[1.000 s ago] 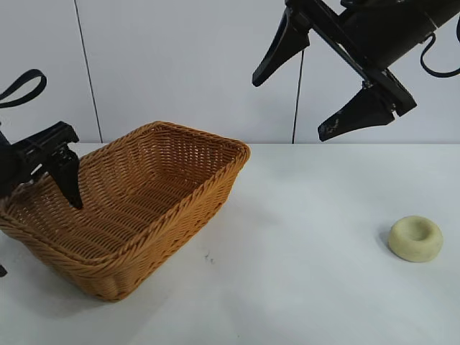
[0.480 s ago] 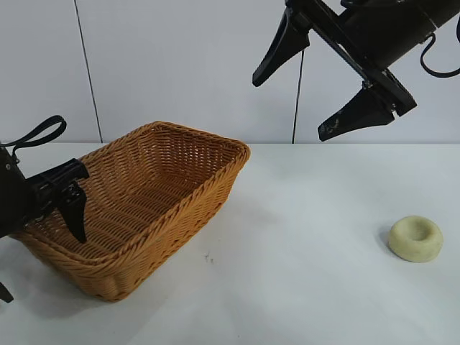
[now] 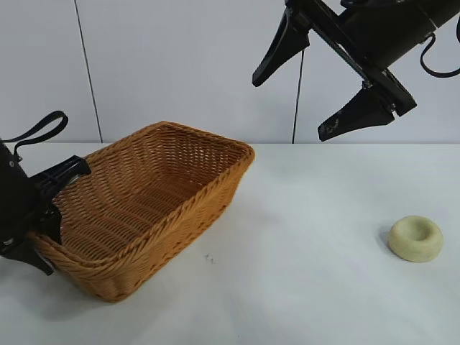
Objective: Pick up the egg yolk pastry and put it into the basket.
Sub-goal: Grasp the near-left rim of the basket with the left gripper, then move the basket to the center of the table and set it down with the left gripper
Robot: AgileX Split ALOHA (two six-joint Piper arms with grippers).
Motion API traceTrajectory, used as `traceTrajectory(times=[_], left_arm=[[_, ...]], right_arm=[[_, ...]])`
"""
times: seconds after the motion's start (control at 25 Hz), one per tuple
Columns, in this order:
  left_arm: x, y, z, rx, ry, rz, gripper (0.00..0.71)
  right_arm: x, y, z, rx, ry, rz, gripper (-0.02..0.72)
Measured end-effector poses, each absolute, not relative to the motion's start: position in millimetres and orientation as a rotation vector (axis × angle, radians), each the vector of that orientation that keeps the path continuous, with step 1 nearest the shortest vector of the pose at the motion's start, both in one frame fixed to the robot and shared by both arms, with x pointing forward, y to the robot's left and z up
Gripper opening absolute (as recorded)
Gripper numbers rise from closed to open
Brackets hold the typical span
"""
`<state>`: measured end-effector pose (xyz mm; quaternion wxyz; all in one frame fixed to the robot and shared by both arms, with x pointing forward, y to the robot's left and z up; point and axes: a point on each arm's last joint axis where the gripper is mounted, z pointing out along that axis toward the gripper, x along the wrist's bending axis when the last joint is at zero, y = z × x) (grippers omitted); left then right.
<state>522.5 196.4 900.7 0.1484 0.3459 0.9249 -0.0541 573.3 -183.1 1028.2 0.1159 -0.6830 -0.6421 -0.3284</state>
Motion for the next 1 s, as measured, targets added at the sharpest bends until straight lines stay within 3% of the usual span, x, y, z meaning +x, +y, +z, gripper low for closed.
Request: traceTrajectory(times=[0.2, 0.44, 0.68, 1.0], left_arm=[[525, 193, 905, 1.025, 2.643, -0.238, 0.111], [550, 196, 932, 1.168, 2.540, -0.274, 0.111], [574, 197, 963, 1.360, 2.355, -0.226, 0.111], [586, 198, 976, 1.678, 2.244, -0.147, 0.110]], right_arm=[[573, -183, 1028, -2.000, -1.881, -0.962, 0.694], [573, -183, 1028, -2.000, -1.882, -0.961, 0.694], [573, -183, 1028, -2.001, -1.885, -0.960, 0.694], [573, -183, 1028, -2.001, -1.890, -0.958, 0.694]])
